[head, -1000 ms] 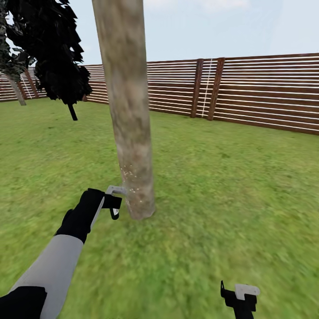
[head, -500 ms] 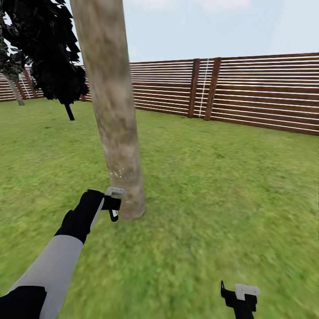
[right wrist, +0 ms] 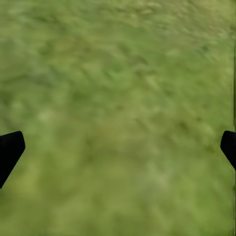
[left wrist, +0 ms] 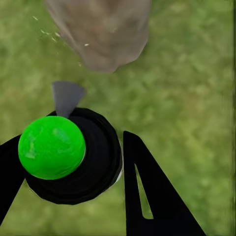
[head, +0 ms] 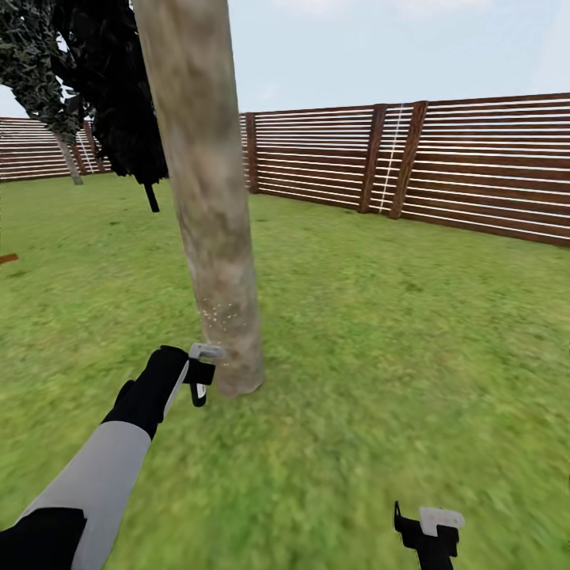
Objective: In the garden, pick up the pesticide atomizer on the floor and spray pesticide onto both trees until each tree trunk is fully covered.
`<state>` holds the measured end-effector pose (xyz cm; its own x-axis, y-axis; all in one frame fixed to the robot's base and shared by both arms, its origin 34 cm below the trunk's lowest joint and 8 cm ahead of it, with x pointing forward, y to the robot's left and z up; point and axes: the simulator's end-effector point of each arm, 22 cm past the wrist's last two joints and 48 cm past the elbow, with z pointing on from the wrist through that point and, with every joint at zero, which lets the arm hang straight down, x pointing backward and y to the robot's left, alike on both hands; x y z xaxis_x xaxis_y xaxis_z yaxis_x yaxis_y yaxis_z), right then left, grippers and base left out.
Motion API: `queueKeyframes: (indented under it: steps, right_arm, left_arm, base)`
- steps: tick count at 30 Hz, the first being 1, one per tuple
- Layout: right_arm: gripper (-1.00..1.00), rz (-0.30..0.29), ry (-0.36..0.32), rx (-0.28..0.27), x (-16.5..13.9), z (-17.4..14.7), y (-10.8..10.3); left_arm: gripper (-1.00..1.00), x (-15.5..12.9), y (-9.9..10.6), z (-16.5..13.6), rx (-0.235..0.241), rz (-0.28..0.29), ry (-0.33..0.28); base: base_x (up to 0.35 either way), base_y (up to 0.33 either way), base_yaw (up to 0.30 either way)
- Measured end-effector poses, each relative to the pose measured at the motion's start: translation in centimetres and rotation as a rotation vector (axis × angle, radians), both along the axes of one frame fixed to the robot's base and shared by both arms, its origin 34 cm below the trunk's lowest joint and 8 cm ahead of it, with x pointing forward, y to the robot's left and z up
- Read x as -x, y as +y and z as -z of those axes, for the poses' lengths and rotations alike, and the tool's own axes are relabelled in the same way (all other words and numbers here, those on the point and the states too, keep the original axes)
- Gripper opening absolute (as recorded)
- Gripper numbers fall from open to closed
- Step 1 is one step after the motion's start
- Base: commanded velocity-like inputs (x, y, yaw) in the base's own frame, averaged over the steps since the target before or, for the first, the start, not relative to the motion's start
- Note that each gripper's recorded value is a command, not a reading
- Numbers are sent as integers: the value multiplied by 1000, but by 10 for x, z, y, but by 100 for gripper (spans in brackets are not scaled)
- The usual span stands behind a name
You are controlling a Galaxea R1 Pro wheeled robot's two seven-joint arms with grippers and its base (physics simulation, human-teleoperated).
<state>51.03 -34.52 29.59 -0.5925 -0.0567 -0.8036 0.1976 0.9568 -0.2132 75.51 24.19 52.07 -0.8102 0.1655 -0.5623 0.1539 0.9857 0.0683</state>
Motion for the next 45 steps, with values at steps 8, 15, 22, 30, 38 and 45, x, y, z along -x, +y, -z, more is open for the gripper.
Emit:
queueKeyframes:
  steps: [8,15,22,30,38,45]
  right_arm:
    - [100,0,0,0,0,0,0]
    - [100,0,0,0,0,0,0]
    - [100,0,0,0,0,0,0]
    - [100,0,1,0,0,0,0]
    - [100,0,0,0,0,0,0]
    - [100,0,0,0,0,0,0]
  left_arm:
    - [-100,-1,1,-1,-2,-2,-3]
    - [-100,0,2,-1,-4,-3,-2]
    - [-100,15,13,27,14,-29,28]
    - [-100,18,-20,31,51,-6,25]
    - [-100,32,-12,49,84,-44,59]
    - [-100,31,21,50,-6,-91,48]
  base:
    - [1,-273,2]
    - [0,-272,94]
    - [0,-273,275]
    - [0,-273,277]
    - [79,-260,275]
    - [263,-175,66]
